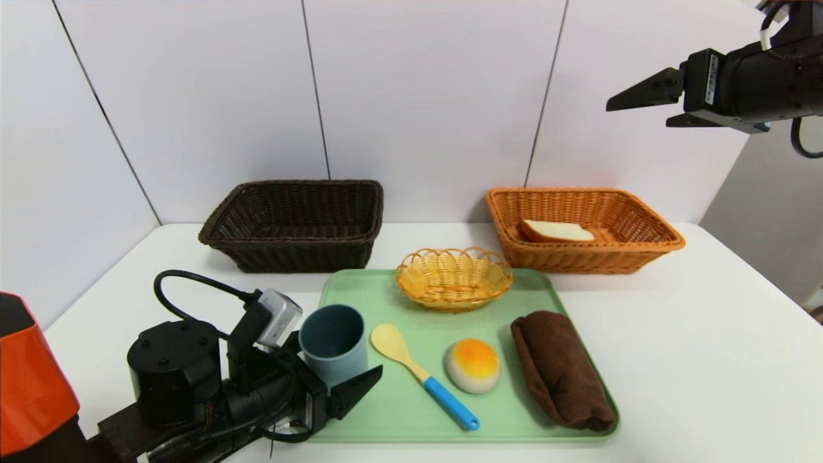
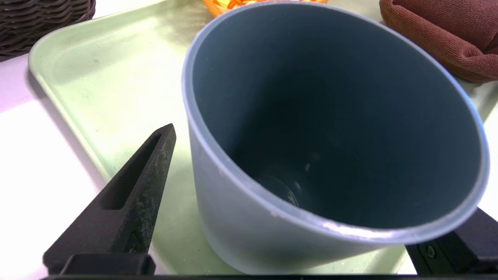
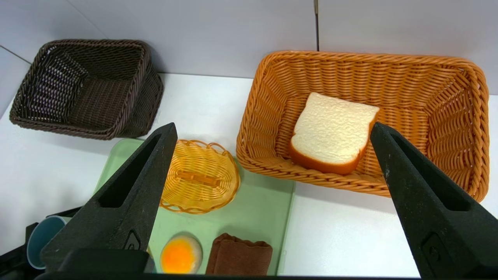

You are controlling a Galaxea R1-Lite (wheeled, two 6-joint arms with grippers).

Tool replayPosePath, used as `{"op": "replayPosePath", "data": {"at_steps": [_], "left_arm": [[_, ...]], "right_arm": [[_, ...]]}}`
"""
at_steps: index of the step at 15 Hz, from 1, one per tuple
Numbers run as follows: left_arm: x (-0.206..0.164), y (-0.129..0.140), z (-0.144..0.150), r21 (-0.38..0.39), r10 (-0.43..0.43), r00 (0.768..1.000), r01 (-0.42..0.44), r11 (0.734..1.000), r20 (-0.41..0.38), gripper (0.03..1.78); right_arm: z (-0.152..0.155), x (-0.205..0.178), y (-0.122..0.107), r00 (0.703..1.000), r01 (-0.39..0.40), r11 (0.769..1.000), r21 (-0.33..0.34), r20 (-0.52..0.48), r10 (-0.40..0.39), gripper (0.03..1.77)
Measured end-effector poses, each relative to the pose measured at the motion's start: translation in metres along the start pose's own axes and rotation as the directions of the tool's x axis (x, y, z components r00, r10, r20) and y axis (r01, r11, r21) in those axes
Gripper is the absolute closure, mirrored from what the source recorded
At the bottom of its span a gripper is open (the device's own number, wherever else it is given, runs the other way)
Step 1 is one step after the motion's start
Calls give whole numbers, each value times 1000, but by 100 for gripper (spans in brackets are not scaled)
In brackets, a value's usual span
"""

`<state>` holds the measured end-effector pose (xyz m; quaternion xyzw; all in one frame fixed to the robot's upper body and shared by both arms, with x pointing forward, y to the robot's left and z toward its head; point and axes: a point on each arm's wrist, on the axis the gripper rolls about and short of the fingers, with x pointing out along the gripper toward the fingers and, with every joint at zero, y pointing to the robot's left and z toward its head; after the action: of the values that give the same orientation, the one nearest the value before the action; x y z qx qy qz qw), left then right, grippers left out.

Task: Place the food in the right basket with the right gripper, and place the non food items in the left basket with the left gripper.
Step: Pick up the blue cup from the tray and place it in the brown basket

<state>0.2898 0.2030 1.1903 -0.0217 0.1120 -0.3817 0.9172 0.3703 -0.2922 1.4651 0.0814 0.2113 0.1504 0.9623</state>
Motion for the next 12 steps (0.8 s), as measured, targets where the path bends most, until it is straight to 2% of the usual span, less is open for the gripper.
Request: {"op": "replayPosePath", "data": {"at_steps": [5, 6, 8, 12], "left_arm": [[1, 1, -1, -2, 2, 1000, -2, 1000, -2, 15], [2, 1, -1, -1, 6, 1000, -6, 1000, -4, 36], [4, 2, 0, -1, 20, 1000, -20, 1000, 4, 62], [5, 2, 1, 0, 19, 1000, -19, 1000, 8, 64]], "right_arm": [[0, 1, 0, 1000, 0, 1000, 1, -2, 0, 9], [0, 1, 0, 1000, 0, 1000, 1, -3, 0, 9], [-1, 2, 0, 1000, -1, 1000, 1, -5, 1, 9], [-1, 3, -1, 1000, 1, 1000, 2, -7, -1, 9]]}}
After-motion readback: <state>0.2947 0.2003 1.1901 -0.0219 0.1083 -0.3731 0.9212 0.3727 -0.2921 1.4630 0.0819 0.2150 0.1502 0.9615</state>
